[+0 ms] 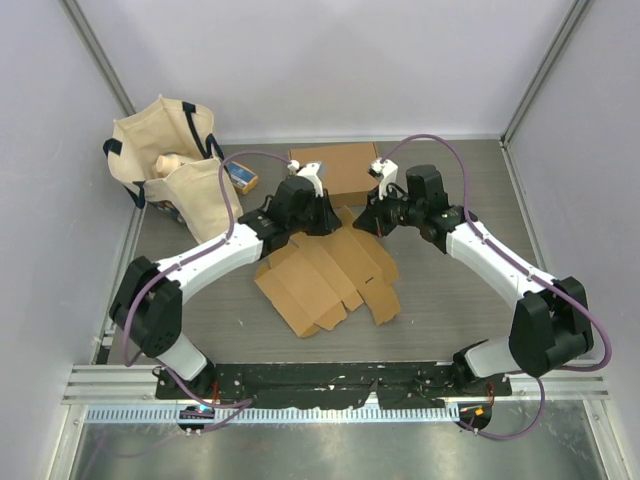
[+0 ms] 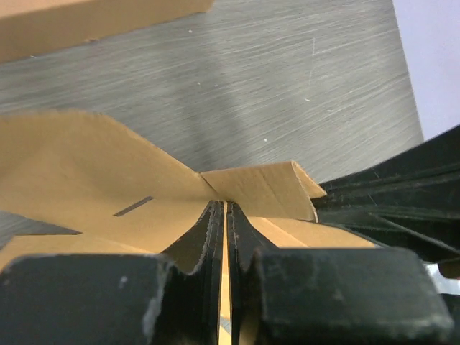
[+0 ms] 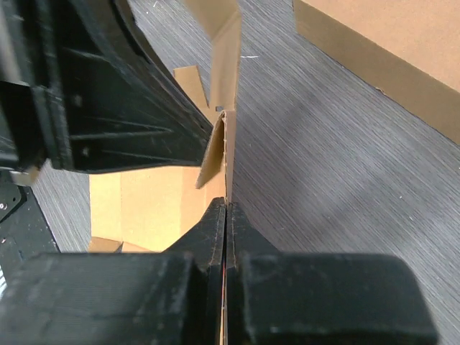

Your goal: Fold the paper box

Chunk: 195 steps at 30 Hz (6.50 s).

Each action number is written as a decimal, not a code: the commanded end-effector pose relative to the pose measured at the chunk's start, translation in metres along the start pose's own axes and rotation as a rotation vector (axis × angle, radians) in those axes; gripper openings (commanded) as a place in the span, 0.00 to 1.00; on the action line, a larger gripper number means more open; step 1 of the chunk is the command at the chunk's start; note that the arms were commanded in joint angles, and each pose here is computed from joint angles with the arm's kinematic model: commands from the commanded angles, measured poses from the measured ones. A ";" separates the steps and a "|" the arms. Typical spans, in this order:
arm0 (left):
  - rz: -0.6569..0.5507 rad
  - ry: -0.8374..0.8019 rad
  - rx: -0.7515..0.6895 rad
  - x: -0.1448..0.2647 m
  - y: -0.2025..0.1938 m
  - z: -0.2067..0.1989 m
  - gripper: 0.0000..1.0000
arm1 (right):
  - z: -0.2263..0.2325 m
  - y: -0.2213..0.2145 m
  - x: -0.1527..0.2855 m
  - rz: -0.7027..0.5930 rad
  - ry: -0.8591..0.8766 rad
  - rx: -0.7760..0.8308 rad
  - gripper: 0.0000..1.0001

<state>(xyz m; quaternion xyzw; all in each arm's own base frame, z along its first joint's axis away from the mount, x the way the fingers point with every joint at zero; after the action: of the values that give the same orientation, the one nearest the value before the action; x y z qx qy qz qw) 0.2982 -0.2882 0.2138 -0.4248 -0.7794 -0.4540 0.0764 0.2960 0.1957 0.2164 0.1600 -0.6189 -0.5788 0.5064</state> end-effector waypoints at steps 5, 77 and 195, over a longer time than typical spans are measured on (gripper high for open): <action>-0.048 -0.020 0.007 0.010 0.008 -0.007 0.13 | -0.001 0.023 0.007 -0.036 -0.037 0.072 0.02; -0.424 -0.061 -0.299 0.012 0.002 0.020 0.41 | 0.023 0.012 -0.018 0.248 -0.158 0.588 0.02; -0.119 0.168 0.099 0.016 -0.119 0.070 0.07 | 0.006 -0.039 -0.023 -0.658 -0.409 -1.603 0.02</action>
<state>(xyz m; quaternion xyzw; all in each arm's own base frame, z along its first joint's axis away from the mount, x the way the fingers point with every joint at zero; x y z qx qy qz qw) 0.1979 -0.2465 0.1129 -0.3854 -0.8024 -0.4455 0.0957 0.2815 0.2090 0.1526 -0.2097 -0.0485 -0.9622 0.1672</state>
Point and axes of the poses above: each gripper's point midway between its finger pads, its own x axis back along the fingers, its own z axis along the line the jaws close on, y = z × x, the point moved 6 cm from there along x, back along the fingers, and after that the axes turned 7 degrees about x, right-handed, at the moved point
